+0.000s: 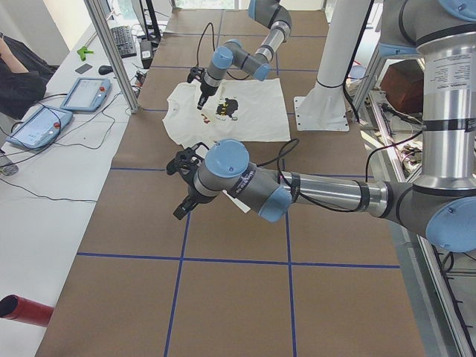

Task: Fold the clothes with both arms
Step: 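Grasp the cuff with the right gripper and fold the sleeve across the chest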

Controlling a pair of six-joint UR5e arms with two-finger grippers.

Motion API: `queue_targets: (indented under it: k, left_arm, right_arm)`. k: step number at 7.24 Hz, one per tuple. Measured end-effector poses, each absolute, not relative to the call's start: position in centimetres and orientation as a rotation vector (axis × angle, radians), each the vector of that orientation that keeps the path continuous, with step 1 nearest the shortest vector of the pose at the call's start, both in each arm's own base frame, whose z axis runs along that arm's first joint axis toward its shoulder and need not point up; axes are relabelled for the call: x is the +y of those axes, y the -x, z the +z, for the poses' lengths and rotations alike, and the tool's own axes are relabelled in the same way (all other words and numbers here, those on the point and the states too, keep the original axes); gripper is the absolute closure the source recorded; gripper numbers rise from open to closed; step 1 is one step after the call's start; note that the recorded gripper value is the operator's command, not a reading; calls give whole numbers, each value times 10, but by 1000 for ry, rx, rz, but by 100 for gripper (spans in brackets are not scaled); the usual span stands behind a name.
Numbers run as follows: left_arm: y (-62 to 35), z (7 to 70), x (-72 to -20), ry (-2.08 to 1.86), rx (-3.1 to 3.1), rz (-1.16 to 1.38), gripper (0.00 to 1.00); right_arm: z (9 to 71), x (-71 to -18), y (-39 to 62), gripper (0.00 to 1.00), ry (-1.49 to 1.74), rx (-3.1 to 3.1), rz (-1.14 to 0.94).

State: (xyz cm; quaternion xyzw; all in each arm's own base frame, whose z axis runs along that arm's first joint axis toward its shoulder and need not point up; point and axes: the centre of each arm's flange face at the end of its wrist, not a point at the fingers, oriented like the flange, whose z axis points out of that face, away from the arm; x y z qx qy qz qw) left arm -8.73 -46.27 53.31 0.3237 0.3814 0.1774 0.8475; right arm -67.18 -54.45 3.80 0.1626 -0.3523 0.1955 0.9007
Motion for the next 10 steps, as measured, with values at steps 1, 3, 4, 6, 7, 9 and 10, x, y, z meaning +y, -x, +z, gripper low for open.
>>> queue_targets:
  k: [1, 3, 4, 6, 7, 9, 10]
  left_arm:
    - [87, 533, -463, -683, 804, 375, 0]
    - [87, 533, -463, -683, 804, 375, 0]
    - [87, 533, -463, -682, 805, 374, 0]
    - [88, 528, -469, -690, 802, 374, 0]
    - [88, 520, -477, -704, 802, 368, 0]
    - [67, 503, -485, -751, 821, 393, 0]
    - [31, 496, -492, -731, 848, 421, 0]
  right_arm:
    - [32, -546, 675, 1, -332, -741, 425]
    - [23, -548, 679, 0, -332, -762, 438]
    - [17, -551, 679, 0, -331, -769, 442]
    - [12, -572, 660, 0, -298, -781, 445]
    - [13, -597, 634, 0, -257, -791, 429]
    - [27, -643, 562, 0, -219, -802, 357]
    - [47, -658, 520, 0, -208, -805, 315]
